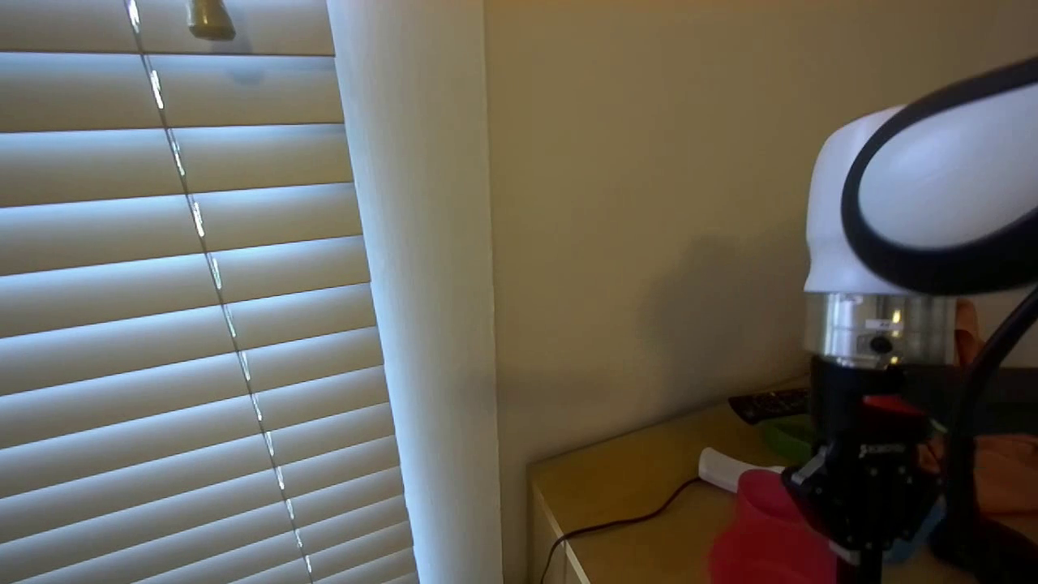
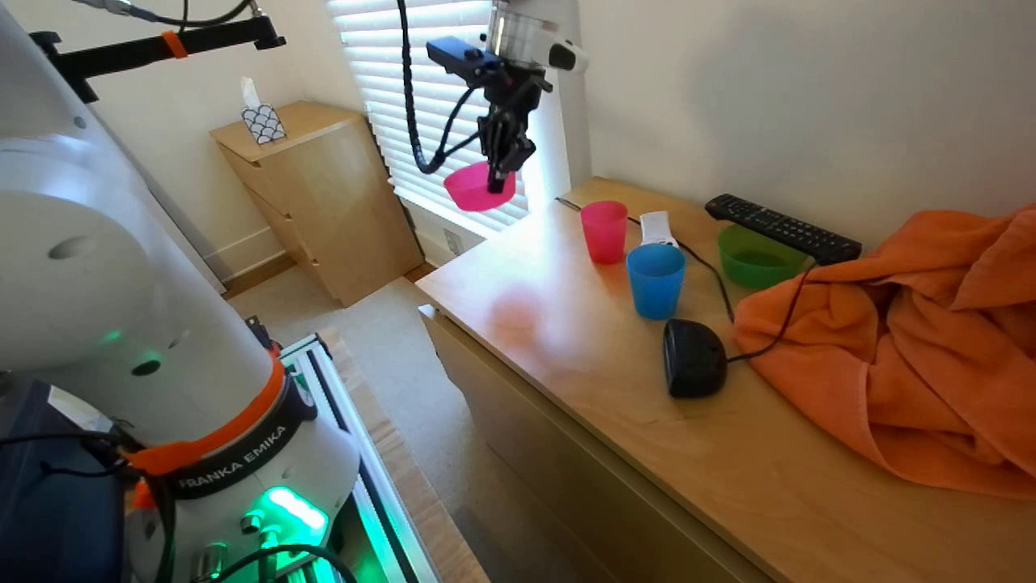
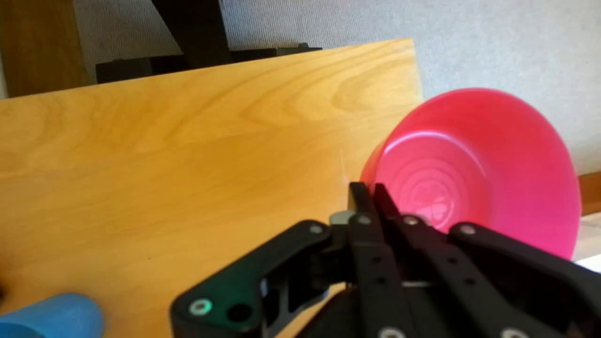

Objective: Put the pink bowl on the blue cup

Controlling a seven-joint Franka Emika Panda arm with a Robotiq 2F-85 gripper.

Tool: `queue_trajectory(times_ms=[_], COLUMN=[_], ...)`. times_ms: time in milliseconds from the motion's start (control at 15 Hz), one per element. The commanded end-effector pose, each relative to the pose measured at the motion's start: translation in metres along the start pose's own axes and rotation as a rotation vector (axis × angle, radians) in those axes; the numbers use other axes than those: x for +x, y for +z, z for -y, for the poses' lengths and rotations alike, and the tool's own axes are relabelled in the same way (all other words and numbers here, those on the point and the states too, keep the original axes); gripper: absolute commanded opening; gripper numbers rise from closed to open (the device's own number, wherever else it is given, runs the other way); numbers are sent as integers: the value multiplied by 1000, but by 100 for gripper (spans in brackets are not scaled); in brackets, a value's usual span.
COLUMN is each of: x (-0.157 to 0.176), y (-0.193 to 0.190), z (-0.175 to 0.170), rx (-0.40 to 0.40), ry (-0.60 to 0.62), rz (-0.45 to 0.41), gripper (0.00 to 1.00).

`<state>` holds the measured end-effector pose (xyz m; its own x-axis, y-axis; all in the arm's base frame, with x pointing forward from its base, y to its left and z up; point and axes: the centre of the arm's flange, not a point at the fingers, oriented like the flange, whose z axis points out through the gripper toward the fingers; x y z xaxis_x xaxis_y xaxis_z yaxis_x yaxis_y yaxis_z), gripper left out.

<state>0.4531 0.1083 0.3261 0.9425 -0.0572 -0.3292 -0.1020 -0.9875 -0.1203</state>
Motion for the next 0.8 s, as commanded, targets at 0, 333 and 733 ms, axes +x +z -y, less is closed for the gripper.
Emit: queue_trajectory(times_ms=[0,333,733], x=[-54,-99,-101], y=[-62,-88,-92], z=[-33,-79,-94], rx=[78,48,86], ry=[135,400,517], rz=[-105,-165,-199], gripper=[1,1,4])
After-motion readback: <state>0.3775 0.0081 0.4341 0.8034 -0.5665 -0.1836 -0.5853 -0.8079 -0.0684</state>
